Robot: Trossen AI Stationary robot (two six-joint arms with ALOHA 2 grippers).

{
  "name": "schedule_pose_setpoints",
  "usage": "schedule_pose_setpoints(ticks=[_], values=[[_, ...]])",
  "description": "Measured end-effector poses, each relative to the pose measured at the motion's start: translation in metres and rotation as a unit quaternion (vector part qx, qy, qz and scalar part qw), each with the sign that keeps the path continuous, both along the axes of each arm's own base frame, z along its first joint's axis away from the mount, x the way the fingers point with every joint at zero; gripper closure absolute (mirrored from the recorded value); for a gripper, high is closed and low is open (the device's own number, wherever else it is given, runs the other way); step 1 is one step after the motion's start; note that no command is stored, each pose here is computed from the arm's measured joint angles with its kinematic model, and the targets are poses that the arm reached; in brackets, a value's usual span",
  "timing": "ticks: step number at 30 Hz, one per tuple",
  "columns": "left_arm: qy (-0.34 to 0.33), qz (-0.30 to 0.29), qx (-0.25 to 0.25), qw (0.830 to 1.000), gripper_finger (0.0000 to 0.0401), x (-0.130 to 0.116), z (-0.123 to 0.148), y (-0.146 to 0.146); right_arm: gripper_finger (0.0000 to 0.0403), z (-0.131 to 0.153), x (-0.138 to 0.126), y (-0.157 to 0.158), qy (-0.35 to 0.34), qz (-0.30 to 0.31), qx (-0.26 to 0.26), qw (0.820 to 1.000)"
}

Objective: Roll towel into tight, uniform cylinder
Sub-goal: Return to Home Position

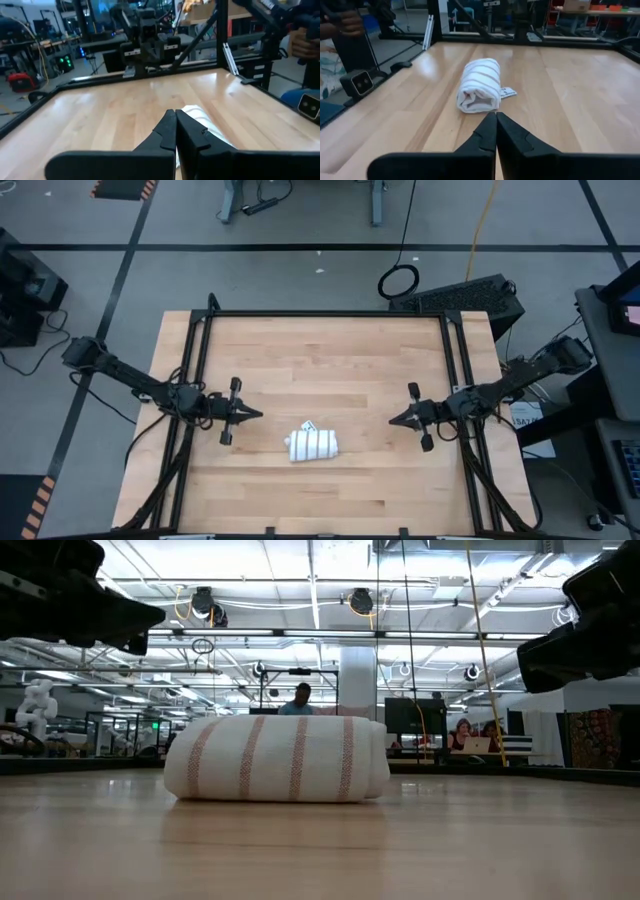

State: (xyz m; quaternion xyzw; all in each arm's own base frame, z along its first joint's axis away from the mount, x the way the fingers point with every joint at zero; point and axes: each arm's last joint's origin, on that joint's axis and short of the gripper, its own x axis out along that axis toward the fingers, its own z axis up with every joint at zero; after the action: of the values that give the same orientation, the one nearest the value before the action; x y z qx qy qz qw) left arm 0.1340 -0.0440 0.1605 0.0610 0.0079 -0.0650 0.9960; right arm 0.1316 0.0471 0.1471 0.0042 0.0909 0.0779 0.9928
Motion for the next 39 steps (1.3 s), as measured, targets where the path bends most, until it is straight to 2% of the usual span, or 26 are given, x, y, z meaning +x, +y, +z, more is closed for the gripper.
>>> schedule_pose_setpoints(ticks=[5,11,15,23,33,39], values=[[0.003,0.011,0.000,1.000,0.0400,-0.003,0.001,0.004,0.0403,0.007,-0.007,-0.001,-0.022,0.026,0.010,0.999],[-0.001,0.015,-0.002,1.000,0.0400,-0.008,0.003,0.007,0.0403,0.009,-0.014,-0.004,-0.024,0.030,0.002,0.999],[0.009,0.018,0.002,1.000,0.0400,-0.011,0.002,0.008,0.0403,0.015,-0.017,-0.005,-0.052,0.034,-0.004,0.998],[0.019,0.031,0.006,0.999,0.0400,-0.018,0.001,0.011,0.0403,0.023,-0.025,-0.005,-0.108,0.091,-0.052,0.989],[0.027,0.067,0.009,0.997,0.0400,-0.026,-0.001,0.021,0.0403,0.016,-0.033,-0.016,-0.072,0.062,-0.049,0.994],[0.022,0.074,0.006,0.997,0.0400,-0.031,-0.001,0.026,0.0403,0.020,-0.036,-0.020,-0.102,0.049,-0.052,0.992]])
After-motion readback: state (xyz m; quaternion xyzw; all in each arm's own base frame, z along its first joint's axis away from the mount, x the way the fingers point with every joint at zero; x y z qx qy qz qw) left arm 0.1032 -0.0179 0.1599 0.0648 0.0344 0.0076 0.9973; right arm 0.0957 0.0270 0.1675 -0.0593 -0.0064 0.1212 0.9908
